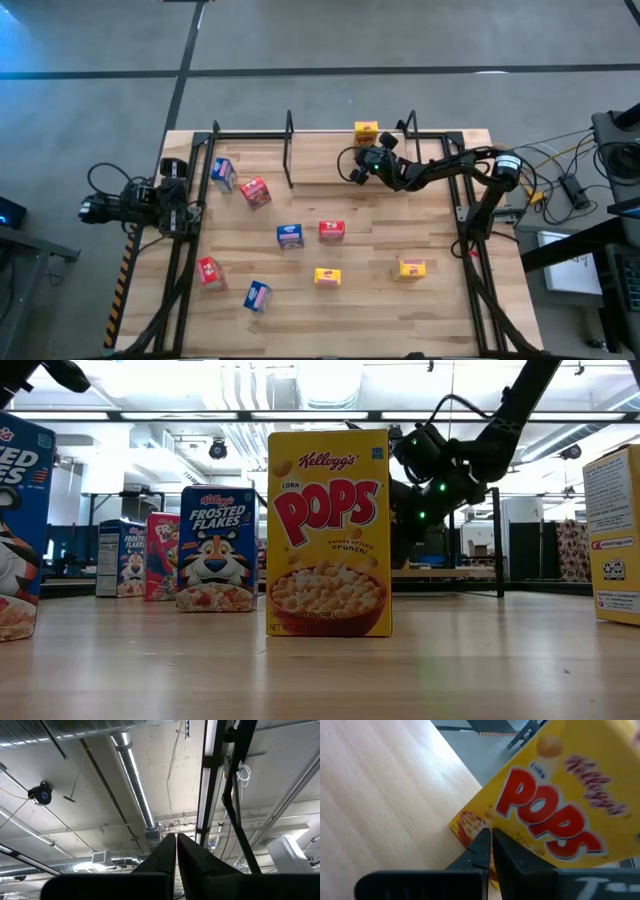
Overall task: Stack cereal on shelf
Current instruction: Put the top yellow cereal box on the shelf, then put the right red cereal box on the shelf
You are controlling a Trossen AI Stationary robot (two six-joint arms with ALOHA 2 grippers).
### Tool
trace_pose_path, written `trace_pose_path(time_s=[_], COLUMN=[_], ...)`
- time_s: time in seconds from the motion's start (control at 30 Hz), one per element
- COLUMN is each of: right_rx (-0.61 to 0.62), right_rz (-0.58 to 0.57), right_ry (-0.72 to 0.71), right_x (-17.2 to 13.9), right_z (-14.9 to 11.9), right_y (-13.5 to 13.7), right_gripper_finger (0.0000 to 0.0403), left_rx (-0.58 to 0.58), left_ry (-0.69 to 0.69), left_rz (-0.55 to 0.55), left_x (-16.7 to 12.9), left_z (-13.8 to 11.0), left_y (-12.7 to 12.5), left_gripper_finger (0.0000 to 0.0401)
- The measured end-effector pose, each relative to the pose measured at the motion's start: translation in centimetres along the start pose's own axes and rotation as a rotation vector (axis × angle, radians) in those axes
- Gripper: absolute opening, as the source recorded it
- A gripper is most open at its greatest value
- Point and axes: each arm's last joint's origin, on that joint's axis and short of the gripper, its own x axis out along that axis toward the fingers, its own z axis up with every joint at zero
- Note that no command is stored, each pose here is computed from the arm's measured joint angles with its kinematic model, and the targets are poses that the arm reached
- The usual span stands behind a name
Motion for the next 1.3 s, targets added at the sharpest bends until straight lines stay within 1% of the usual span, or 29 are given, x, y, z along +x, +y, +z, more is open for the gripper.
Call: trace_pose_path(time_s=[0.1,0.2,0.33,0.43,0.53,0.63,0.73,0.83,1.0,1.17,1.23,1.3], right_rx=[-0.006,-0.009,0.039,0.086,0.141,0.174,0.19,0.21,0.233,0.24,0.244,0.248], right_rz=[0.031,0.065,0.11,0.209,0.331,0.379,0.417,0.459,0.528,0.6,0.601,0.596], right_ry=[-0.035,-0.084,-0.194,-0.275,-0.358,-0.418,-0.466,-0.524,-0.613,-0.69,-0.708,-0.722], right_x=[-1.8,-4.2,-8.1,-10.9,-13.2,-14.8,-15.9,-16.9,-18.2,-19.0,-19.2,-19.4], right_z=[1.1,2.1,2.8,2.2,1.1,-0.2,-1.4,-2.2,-3.2,-4.3,-4.7,-5.0], right_y=[0.2,0.1,-0.5,-1.0,-1.5,-2.0,-2.6,-3.1,-3.9,-4.5,-4.7,-4.8], right_gripper_finger=[0.0008,0.0008,0.0009,0.0009,0.0009,0.0009,0.0009,0.0009,0.0009,0.0009,0.0009,0.0009], left_rx=[0.0,0.001,0.003,0.004,-0.003,-0.026,-0.061,-0.09,-0.1,-0.108,-0.09,-0.064], left_ry=[0.004,0.013,0.033,0.045,0.077,0.139,0.198,0.295,0.482,0.733,0.85,0.957], left_rz=[-0.001,-0.004,-0.01,-0.015,-0.035,-0.101,-0.159,-0.181,-0.214,-0.245,-0.211,-0.153], left_x=[0.0,0.0,0.1,0.5,1.5,3.2,5.5,7.8,11.4,14.6,15.4,15.9], left_z=[0.0,-0.1,-0.4,-0.6,-0.6,-1.3,-2.1,-3.6,-6.4,-8.6,-9.4,-10.3], left_y=[0.0,0.0,-0.1,-0.2,-0.4,-0.9,-1.5,-2.2,-3.4,-4.3,-4.4,-4.5], left_gripper_finger=[0.0,0.0,0.0,0.0,0.0,0.0,0.0,0.0,0.0,0.0,0.0,0.0])
